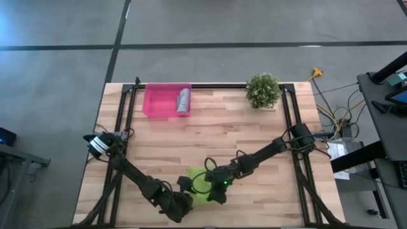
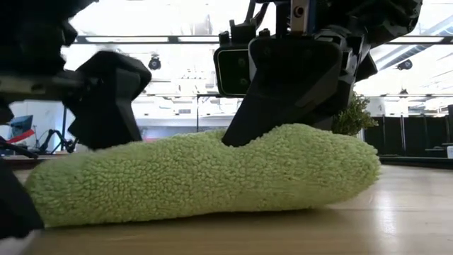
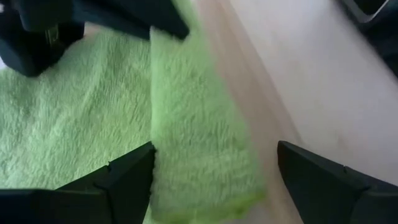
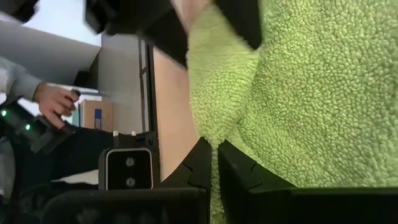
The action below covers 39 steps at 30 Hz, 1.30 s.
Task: Roll microfiber towels into tight, uniform cylinder then place into a basket
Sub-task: Roll the green microfiber cloth
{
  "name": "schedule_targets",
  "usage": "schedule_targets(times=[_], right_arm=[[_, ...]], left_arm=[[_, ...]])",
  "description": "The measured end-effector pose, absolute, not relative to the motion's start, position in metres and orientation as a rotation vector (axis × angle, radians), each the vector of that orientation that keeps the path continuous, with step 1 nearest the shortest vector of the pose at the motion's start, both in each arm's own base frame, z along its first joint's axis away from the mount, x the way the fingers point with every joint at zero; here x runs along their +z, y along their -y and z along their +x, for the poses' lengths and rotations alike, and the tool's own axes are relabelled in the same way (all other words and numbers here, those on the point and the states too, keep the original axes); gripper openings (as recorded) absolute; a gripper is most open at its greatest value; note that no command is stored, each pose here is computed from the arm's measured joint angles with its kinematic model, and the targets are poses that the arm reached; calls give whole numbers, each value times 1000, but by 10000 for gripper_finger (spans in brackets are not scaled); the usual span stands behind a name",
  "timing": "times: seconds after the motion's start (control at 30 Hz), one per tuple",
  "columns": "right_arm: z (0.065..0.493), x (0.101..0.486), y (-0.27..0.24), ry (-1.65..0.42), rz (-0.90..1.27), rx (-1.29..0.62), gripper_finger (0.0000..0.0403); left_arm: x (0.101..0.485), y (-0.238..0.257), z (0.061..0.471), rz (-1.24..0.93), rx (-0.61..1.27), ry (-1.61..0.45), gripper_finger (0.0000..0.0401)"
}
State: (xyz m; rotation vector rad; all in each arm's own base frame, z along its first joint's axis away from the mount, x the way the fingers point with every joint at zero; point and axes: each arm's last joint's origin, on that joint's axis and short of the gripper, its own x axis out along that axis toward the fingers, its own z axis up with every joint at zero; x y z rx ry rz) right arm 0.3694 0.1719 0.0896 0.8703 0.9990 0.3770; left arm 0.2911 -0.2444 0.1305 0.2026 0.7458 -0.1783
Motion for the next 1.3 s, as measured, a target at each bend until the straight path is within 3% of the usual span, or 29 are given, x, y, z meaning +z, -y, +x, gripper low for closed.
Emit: schedule_targets(times=[0.47, 0.63, 0.9, 1.17, 1.3], right_arm=[[370, 89, -171, -989, 889, 330, 9], [370, 89, -171, -987, 889, 331, 9], [370, 89, -171, -987, 890, 330, 9], [370, 90, -171, -987, 891, 330, 9], [371, 90, -171, -974, 887, 310, 12]], left_arm=[[133, 253, 287, 203, -157, -739, 305], [125, 253, 288, 184, -148, -757, 282], [125, 253, 288, 141, -137, -765, 184], [128, 253, 288, 103, -130, -762, 26], [128, 254, 288, 81, -153, -775, 11]])
